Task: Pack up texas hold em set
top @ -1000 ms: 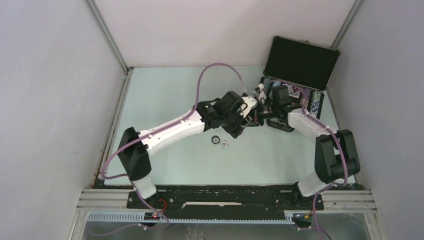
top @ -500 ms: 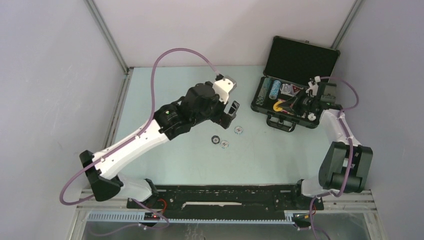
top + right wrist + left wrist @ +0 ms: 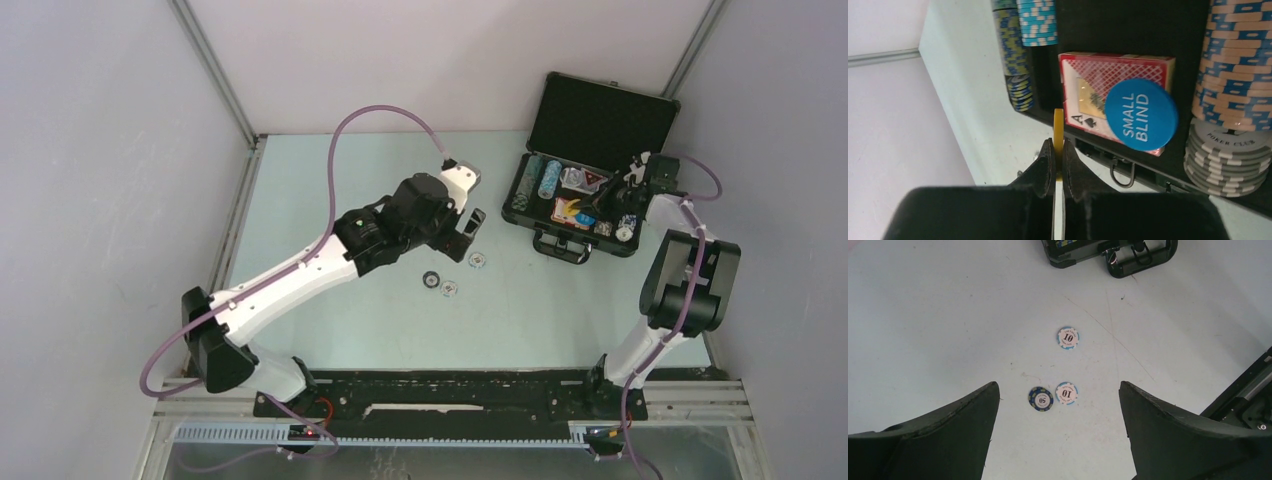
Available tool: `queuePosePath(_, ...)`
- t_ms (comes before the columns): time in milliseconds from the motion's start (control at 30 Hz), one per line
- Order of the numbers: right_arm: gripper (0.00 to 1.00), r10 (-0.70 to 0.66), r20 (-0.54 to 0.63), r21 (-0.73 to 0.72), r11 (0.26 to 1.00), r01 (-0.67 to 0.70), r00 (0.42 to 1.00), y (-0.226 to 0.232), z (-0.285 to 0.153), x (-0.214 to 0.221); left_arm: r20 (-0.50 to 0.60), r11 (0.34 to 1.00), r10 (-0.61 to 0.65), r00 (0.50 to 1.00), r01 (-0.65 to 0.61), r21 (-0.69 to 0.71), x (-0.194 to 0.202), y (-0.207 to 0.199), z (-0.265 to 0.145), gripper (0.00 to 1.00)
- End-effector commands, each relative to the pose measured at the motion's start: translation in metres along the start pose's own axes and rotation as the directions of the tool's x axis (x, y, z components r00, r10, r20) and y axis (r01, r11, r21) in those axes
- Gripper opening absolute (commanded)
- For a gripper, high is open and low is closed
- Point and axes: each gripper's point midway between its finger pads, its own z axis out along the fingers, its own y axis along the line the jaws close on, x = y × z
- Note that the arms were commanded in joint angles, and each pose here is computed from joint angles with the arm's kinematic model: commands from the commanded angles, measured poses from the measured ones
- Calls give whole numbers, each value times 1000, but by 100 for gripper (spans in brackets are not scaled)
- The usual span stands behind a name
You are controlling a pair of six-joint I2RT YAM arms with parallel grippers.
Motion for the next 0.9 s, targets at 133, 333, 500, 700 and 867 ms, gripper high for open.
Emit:
queuePosePath(133,1,-18,-1,-11,1000,18,1000,-6,18,-10,16,996,-71,997,71,45,-11,0,2,95)
queuePosePath(333,4,-14,5,-38,999,14,1000,-2,26,-13,-3,996,-70,998,70,56,-7,-3,8,95)
queuePosePath(500,5,-15,-10,-32,999,14,1000,-3,33,-11,-24,997,-64,998,65,44,-1,-1,16,95)
queuePosePath(700,9,-7,-8,-39,999,6,1000,-7,38,-13,-28,997,-61,998,63,42,0,0,17,95)
queuePosePath(867,13,3,-5,-27,1000,-4,1000,-15,40,-16,-24,997,-63,998,64,39,-1,2,16,95)
